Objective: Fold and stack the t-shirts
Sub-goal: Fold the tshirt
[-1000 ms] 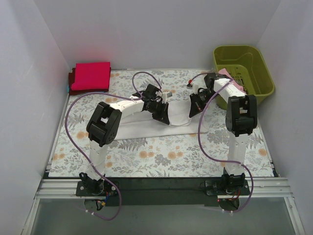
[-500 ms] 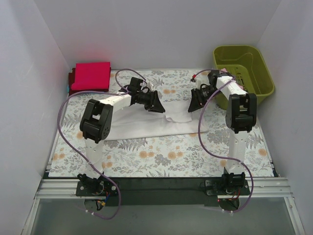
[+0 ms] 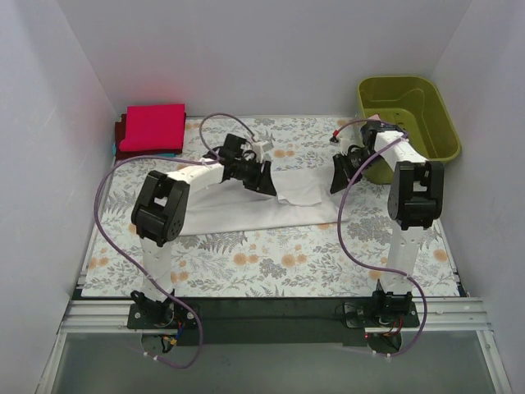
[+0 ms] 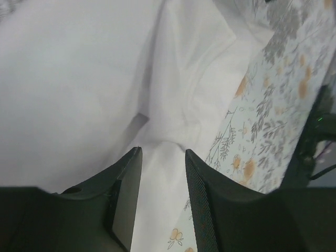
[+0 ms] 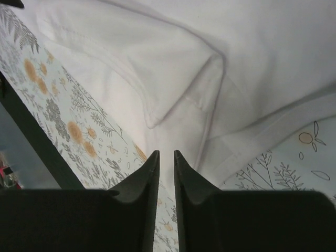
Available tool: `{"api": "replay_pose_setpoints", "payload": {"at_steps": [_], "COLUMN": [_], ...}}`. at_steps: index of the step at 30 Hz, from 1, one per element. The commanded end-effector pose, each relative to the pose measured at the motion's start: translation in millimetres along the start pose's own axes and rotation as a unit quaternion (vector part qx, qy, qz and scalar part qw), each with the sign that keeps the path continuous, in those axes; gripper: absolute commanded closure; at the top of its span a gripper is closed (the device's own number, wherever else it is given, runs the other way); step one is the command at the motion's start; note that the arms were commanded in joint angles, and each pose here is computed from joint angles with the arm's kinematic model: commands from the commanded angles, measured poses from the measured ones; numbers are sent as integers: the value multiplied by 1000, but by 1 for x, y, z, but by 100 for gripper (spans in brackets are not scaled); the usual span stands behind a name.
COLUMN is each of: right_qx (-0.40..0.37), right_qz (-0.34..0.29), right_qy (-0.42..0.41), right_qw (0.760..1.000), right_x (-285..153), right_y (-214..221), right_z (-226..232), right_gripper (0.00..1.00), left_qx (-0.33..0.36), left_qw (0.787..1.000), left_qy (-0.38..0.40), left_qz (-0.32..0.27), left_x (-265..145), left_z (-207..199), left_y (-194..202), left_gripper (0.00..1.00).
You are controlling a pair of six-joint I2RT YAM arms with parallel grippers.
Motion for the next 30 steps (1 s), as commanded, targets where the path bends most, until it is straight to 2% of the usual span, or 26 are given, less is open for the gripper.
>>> {"api": "replay_pose_setpoints", "payload": {"at_steps": [1,4,6,11,15,22,26,30], "right_qx": [-17,-1,10,36,41,40,43,40], "right_qz": [12,34,45,61,68,79,90,102], "right_qy": [25,37,57,97,107,119,127,140], "right_qw": [999,999,997,993,991,989,987,984], "right_x": [-8,2,8,14,17,17,18,20], "right_y": [7,19,27,35,37,43,51,56], "right_z": [10,5,-4,-21,-27,-31,-34,-39], "right_gripper": [80,84,89,98,98,99,99,99], "left_qx": [239,300,311,316,313,295,294,285], "left_qw": [970,953,948,947,947,952,951,954], "left_qy": [-41,-33,-26,5,12,5,-10,-44], "left_qz": [14,34,54,63,72,87,98,85], "left_x": [4,20,31,49,67,86,93,92], "left_z": [-51,-66,-70,-86,-91,-74,-62,-47], "left_y": [-10,-5,3,7,13,20,27,18], "left_gripper": [63,67,69,71,71,72,73,73]}}
Point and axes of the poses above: each gripper's point midway between its finger pads, its own x axis out along the fingers, its own z axis along the line the jaws close on, y = z × x, the point moved 4 cm from there along -x, back along the fingers, and after that the axes turned 1 degree about x, right-handed, at the moved point
